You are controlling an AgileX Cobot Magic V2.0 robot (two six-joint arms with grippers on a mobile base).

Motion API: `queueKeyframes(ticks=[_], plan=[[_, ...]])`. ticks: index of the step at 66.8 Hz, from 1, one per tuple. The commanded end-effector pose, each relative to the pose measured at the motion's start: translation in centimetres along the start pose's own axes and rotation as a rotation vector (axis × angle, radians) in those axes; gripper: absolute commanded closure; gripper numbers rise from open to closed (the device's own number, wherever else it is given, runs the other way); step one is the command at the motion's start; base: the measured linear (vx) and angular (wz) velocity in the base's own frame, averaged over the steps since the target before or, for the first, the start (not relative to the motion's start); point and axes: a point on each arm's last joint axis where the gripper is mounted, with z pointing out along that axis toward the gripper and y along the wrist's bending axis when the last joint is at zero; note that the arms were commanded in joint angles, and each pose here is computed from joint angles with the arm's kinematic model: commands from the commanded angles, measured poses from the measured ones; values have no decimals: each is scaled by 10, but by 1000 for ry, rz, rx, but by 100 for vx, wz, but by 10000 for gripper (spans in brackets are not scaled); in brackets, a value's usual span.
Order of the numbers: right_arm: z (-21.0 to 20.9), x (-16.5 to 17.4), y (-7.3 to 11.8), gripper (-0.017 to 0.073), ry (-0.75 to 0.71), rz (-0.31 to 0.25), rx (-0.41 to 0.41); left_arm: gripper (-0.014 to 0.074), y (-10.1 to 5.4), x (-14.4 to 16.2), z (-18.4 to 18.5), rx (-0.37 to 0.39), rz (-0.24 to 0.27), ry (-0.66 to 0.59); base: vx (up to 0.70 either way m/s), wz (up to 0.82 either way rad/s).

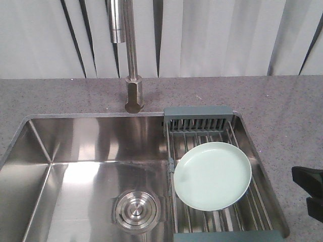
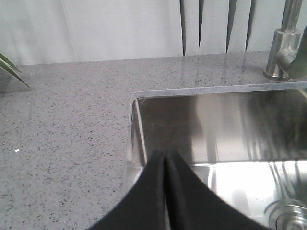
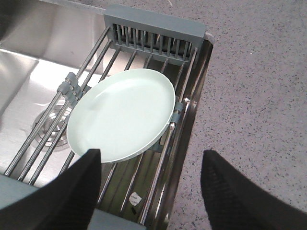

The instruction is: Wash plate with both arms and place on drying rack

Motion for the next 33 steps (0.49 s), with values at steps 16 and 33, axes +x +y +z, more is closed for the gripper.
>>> queueKeyframes(ticks=[16,33], plan=[[-5,-11,-1,125,-75,-5,14,600,-1,23,-2,27,-17,-286,0,0],[-5,-10,-1,125,-74,-5,13,600,3,25,-4,-39,-55,-306,0,0]])
